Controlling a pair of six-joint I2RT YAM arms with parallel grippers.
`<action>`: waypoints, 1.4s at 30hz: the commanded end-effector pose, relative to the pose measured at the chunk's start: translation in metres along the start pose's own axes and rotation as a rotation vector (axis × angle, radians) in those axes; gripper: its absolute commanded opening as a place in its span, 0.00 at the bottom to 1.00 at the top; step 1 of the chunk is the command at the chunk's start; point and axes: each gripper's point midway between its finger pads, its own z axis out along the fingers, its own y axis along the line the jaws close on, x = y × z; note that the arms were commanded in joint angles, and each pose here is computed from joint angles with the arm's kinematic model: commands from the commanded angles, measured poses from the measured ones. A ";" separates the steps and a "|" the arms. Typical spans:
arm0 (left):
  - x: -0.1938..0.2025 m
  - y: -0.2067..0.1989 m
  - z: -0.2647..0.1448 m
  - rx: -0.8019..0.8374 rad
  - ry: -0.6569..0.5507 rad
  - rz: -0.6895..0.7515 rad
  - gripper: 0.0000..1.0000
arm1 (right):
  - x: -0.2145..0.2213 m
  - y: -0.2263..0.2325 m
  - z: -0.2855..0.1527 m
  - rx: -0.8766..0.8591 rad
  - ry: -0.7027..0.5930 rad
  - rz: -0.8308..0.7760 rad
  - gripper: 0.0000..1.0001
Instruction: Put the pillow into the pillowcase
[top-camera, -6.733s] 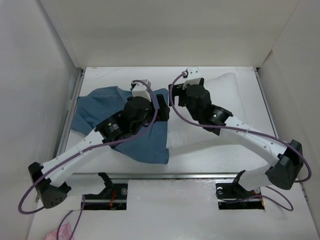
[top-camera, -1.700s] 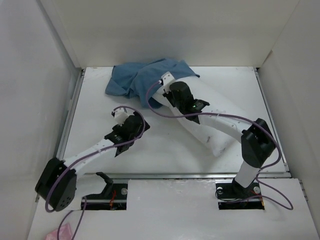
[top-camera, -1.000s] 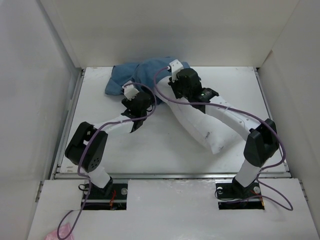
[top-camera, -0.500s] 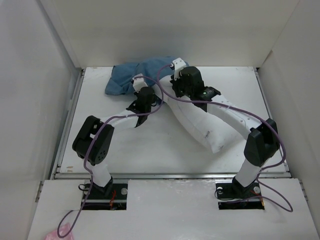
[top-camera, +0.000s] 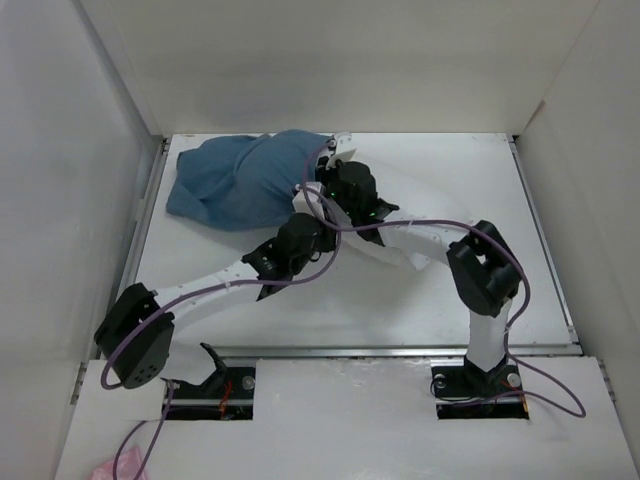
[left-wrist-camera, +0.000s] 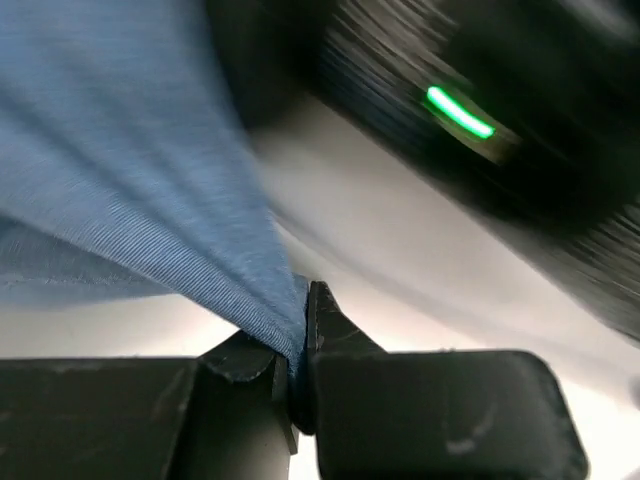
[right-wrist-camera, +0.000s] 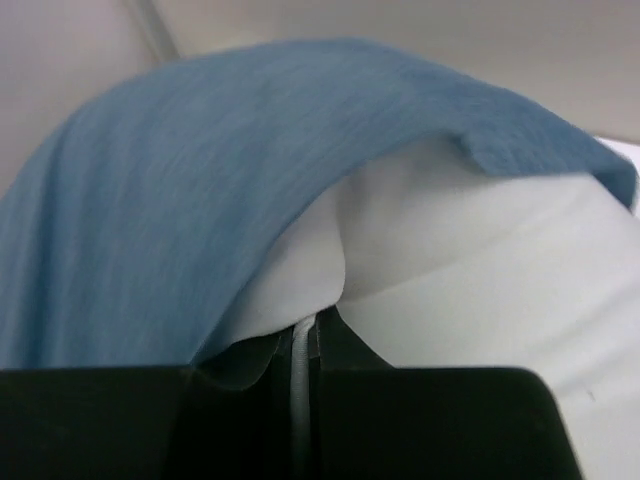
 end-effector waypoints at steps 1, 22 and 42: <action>0.028 -0.110 -0.067 0.462 0.152 -0.047 0.00 | -0.073 0.008 0.017 0.116 -0.331 0.267 0.00; 0.043 -0.131 -0.075 0.395 0.312 0.016 0.80 | 0.011 0.040 -0.056 -0.153 -0.184 0.261 0.59; -0.147 -0.053 -0.162 0.039 -0.162 -0.073 1.00 | 0.005 0.032 -0.145 -0.148 0.248 0.011 1.00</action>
